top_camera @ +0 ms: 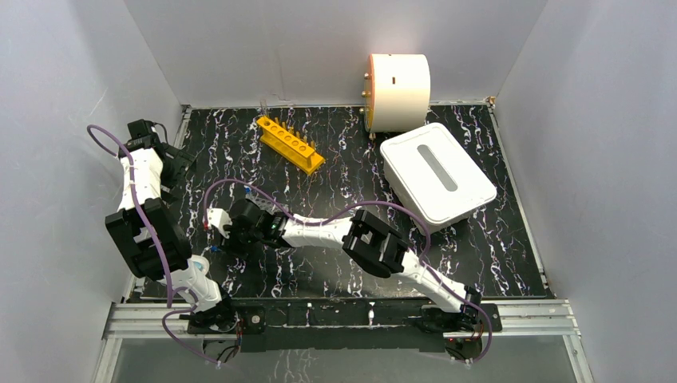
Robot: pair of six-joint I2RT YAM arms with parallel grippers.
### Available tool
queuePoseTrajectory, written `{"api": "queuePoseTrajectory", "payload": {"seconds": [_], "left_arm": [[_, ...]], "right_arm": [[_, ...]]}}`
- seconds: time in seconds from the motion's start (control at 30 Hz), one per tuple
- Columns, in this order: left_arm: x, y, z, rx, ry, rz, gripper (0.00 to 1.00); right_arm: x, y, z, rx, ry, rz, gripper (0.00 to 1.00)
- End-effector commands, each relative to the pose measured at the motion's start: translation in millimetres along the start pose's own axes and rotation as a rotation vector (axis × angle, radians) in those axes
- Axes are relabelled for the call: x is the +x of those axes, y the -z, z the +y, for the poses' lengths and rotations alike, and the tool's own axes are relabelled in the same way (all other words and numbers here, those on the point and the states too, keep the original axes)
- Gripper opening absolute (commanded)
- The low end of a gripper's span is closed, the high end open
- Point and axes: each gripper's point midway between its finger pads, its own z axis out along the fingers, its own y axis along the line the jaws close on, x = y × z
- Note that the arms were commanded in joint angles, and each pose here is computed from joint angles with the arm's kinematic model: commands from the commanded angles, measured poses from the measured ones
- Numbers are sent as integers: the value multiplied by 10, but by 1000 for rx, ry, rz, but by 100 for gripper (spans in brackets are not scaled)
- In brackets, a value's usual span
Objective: Organize the chemistry lab equipment
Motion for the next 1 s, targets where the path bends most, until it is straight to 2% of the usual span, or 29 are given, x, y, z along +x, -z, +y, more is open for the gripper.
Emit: {"api": "queuePoseTrajectory", "payload": {"seconds": [0.0, 0.1, 0.17, 0.3, 0.6, 0.83, 0.97], "left_arm": [[-96, 152, 12, 4, 7, -31, 92], [-91, 155, 19, 4, 6, -32, 92], [-97, 164, 16, 6, 6, -34, 92], [-103, 179, 8, 10, 5, -37, 92], [-108, 277, -181, 97, 20, -14, 92], [40, 388, -369, 227, 23, 50, 92], [215, 475, -490, 324, 46, 127, 92]], "right_arm": [[42, -38, -56, 19, 24, 26, 52], [64, -45, -69, 27, 33, 31, 46], [65, -35, -84, 35, 39, 34, 36], [46, 37, -130, 61, 62, 42, 24], [127, 308, -141, 90, 119, 100, 23], [374, 879, 11, 80, 131, 184, 23], [595, 1214, 147, 33, 39, 243, 23]]}}
